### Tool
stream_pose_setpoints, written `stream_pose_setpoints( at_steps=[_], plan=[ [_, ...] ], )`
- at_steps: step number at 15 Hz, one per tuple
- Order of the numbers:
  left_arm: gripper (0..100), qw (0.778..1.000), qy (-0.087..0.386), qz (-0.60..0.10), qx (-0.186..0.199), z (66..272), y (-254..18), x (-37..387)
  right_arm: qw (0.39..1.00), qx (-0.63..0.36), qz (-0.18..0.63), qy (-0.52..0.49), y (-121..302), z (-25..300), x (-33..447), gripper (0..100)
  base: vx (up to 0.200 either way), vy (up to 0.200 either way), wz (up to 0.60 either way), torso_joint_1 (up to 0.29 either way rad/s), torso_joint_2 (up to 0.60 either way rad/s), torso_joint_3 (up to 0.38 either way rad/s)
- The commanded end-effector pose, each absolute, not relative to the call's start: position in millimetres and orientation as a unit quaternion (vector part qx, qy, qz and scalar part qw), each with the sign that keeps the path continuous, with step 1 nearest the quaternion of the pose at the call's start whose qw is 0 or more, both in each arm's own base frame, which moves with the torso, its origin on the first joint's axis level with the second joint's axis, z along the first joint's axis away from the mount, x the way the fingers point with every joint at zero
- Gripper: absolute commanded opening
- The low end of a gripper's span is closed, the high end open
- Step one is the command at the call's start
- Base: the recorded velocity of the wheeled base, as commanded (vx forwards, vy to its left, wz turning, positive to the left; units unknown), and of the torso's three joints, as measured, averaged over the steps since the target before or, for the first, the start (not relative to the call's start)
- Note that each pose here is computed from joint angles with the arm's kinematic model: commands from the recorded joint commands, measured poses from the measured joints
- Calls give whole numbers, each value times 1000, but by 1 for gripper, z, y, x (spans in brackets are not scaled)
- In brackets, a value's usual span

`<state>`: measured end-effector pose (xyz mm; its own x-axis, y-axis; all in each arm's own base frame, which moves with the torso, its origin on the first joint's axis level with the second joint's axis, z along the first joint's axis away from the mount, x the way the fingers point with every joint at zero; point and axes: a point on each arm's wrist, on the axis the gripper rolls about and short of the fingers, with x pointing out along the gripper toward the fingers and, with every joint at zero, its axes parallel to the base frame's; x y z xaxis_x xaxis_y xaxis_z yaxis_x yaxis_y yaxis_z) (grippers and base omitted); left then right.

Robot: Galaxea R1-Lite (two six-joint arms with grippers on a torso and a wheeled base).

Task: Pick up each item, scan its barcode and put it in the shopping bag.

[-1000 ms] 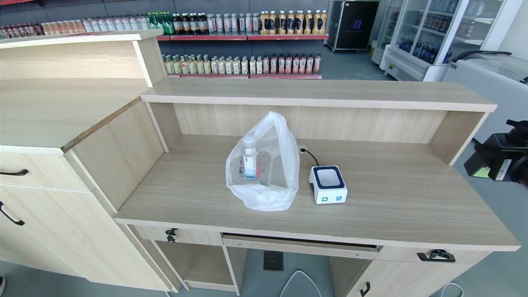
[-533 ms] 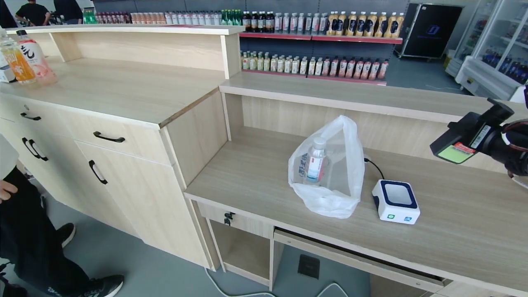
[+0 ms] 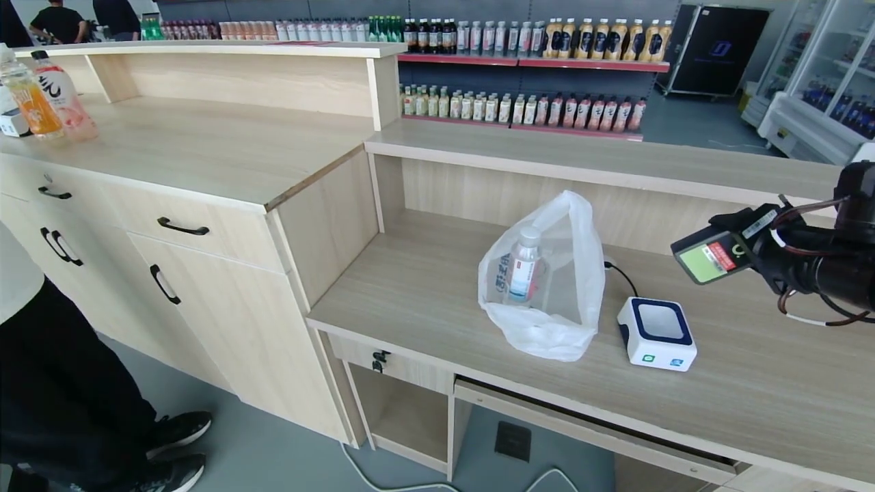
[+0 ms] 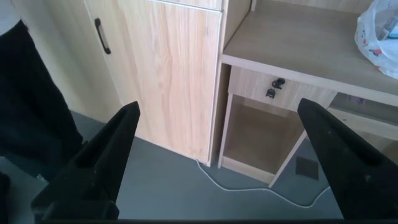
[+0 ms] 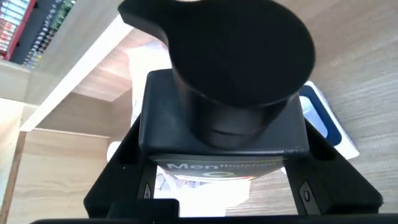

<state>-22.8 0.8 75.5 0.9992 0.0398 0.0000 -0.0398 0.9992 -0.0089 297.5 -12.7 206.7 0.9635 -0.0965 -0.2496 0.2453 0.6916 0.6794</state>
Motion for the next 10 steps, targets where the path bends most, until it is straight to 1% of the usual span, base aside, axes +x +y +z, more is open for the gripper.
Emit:
stream_pose_setpoints(
  at_steps=[1, 5, 10],
  plan=[
    [100, 1000, 0, 20, -5, 75, 1, -23, 905, 395, -106, 118, -12, 195, 305, 0, 0, 0, 0, 0, 0, 0],
    [100, 1000, 0, 21, -5, 75, 1, -23, 862, 464, -142, 147, -9, 183, 316, 0, 0, 0, 0, 0, 0, 0],
    [100, 1000, 0, 20, -5, 75, 1, -23, 846, 477, -172, 164, -9, 164, 325, 0, 0, 0, 0, 0, 0, 0]
  ],
)
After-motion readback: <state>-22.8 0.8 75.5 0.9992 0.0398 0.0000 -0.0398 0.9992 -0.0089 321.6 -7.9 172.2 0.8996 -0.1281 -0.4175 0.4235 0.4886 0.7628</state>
